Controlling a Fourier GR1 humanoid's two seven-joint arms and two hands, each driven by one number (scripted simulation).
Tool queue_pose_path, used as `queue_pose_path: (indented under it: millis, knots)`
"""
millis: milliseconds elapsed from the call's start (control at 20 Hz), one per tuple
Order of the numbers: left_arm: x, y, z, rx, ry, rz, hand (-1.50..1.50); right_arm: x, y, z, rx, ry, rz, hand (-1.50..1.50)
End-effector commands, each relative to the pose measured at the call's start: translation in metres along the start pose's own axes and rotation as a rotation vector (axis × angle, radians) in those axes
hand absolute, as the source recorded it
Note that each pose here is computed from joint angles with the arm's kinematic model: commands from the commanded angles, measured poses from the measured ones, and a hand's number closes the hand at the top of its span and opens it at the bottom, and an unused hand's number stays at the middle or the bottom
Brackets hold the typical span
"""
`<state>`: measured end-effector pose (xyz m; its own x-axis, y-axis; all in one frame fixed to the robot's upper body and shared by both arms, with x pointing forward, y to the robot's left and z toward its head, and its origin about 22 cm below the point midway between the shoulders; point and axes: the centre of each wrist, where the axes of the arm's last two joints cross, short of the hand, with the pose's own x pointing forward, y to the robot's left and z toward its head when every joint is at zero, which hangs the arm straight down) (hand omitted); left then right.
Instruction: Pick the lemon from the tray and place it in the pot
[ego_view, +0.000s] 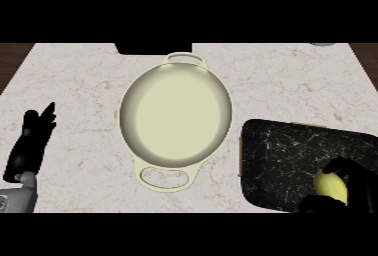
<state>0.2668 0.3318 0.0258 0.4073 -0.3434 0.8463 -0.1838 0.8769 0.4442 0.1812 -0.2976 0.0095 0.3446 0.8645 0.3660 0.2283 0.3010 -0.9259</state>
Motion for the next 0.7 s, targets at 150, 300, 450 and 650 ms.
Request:
queue_pose_path:
  millis: [150,300,450,650]
  knots:
    - [0.012,-0.017,-0.003,-0.022,-0.017,-0.012,0.00,0.005,-0.027,-0.053,0.391,-0.284,0.256,1.50]
    - [-0.001,-0.005,0.012,-0.003,0.004,-0.003,0.00,0.028,-0.056,-0.070,0.328,-0.320,0.310,1.50]
    - [-0.002,-0.005,0.017,-0.003,0.016,-0.018,0.00,0.057,-0.066,-0.077,0.203,-0.349,0.265,1.50]
    - [-0.006,0.000,0.016,0.000,0.004,-0.003,0.00,0.061,-0.105,-0.070,0.055,-0.443,0.048,1.50]
